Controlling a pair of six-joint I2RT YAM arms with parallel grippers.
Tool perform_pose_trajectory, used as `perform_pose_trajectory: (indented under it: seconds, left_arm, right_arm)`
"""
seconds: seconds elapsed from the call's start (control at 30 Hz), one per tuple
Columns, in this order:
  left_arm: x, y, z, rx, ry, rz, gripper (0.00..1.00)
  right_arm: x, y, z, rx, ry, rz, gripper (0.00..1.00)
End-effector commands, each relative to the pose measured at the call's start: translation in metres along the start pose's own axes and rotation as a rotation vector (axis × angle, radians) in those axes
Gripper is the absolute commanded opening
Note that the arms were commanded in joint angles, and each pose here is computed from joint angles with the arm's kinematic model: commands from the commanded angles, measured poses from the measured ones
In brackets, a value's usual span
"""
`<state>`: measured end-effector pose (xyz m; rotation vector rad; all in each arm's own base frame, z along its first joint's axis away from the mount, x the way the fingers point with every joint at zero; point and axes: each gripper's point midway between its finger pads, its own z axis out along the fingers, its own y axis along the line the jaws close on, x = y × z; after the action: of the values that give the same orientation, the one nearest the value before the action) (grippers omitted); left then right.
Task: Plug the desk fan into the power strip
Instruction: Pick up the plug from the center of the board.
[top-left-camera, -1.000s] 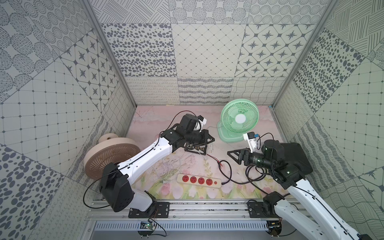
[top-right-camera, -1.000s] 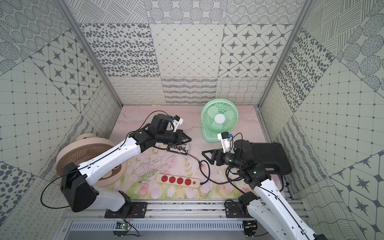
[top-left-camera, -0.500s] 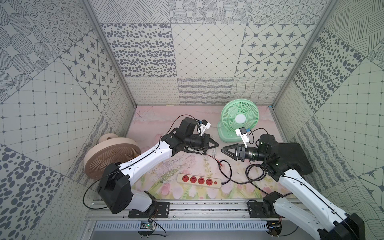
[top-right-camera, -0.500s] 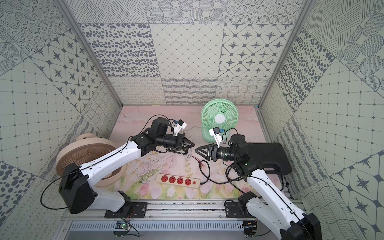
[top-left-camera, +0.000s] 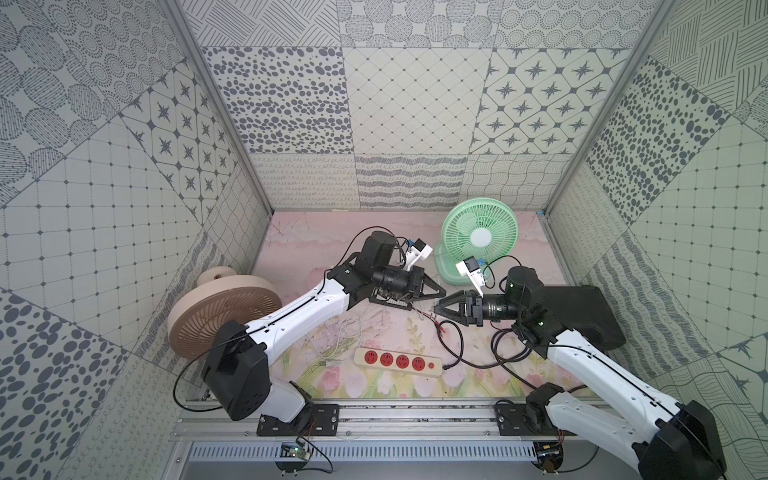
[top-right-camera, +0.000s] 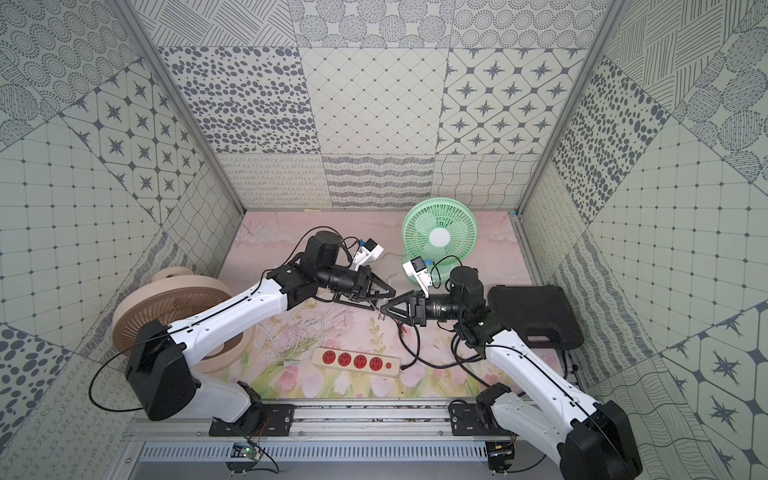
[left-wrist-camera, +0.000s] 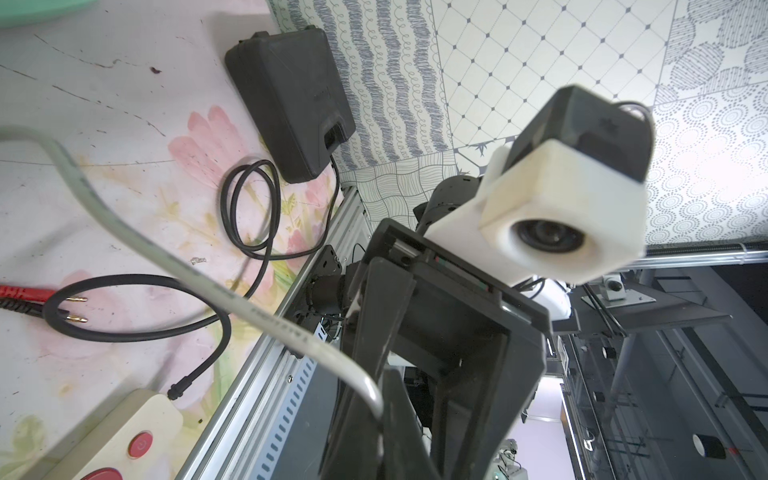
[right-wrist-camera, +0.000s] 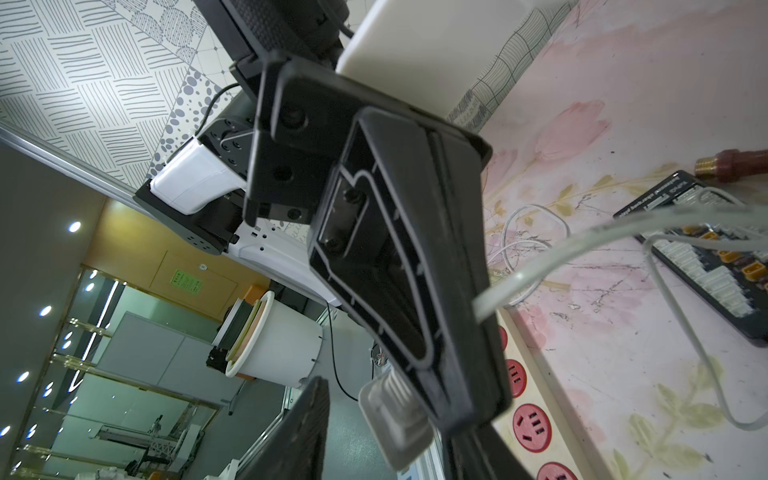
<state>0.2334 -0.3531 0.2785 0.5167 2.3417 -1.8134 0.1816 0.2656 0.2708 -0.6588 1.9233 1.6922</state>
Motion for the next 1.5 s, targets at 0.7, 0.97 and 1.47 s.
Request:
perform_pose_trajectory:
  seconds: [0.7, 0.97, 1.47]
  left_arm:
    - [0.001, -0.002, -0.028, -0.177, -0.101, 0.078, 0.99]
    - [0.026, 0.039, -0.075, -0.461, -0.268, 0.093, 0.99]
    - [0.038, 0.053, -0.072, -0.540, -0.332, 0.248, 0.60]
  right_arm:
    - [-0.004, 0.004, -0.004, 0.017, -0.059, -0.051, 0.00]
    - [-0.019, -0.009, -0.012, 0.132, -0.158, 0.015, 0.00]
    - [-0.035, -0.010, -0.012, 0.144, -0.203, 0.116, 0.00]
